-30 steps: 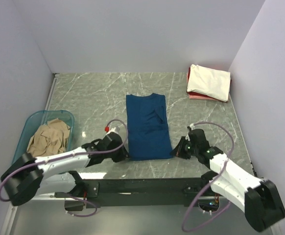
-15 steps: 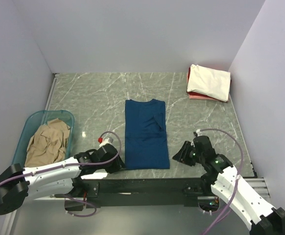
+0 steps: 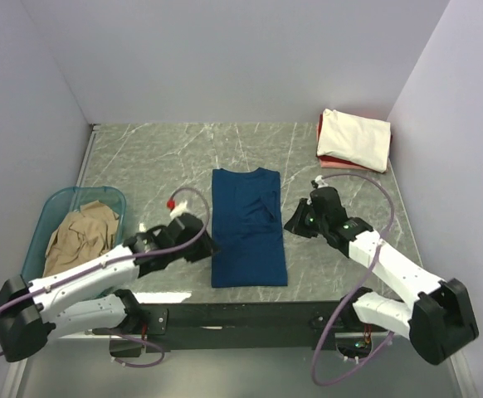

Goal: Fold and stack the t-shirts
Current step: Fold the folded rectangular tshirt in 1/3 of the way

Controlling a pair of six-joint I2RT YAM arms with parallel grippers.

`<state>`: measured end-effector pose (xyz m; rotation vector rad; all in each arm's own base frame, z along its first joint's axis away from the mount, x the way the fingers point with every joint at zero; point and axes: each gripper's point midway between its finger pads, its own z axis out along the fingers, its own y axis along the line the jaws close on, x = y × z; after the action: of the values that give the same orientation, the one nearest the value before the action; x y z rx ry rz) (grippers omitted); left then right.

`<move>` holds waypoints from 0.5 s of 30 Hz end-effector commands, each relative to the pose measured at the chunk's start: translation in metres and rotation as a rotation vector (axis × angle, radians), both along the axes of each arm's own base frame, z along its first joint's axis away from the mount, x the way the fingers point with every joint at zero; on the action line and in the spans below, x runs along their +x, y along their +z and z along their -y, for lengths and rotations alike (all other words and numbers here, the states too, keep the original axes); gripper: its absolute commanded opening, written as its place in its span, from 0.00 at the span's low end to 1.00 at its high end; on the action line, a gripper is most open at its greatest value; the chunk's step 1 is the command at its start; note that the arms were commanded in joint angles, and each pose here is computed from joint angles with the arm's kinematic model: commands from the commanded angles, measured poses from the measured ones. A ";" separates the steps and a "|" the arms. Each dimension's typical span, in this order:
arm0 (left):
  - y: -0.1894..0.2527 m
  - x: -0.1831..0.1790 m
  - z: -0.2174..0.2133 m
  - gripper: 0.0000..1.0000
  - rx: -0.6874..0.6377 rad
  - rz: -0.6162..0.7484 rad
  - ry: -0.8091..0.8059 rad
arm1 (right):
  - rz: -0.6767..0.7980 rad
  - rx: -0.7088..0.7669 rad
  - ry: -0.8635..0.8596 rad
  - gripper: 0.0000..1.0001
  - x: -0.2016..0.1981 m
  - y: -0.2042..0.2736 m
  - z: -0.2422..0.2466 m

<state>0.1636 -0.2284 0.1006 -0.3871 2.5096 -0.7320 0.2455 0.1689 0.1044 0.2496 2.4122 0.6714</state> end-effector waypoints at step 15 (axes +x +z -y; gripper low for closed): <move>0.018 0.115 0.118 0.25 -0.065 0.158 -0.276 | 0.040 -0.034 0.103 0.11 0.051 -0.012 -0.044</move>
<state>0.2605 -0.3188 0.0920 -0.0863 2.5119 -0.7883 0.2745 0.2007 0.0700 0.1393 2.5012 0.6444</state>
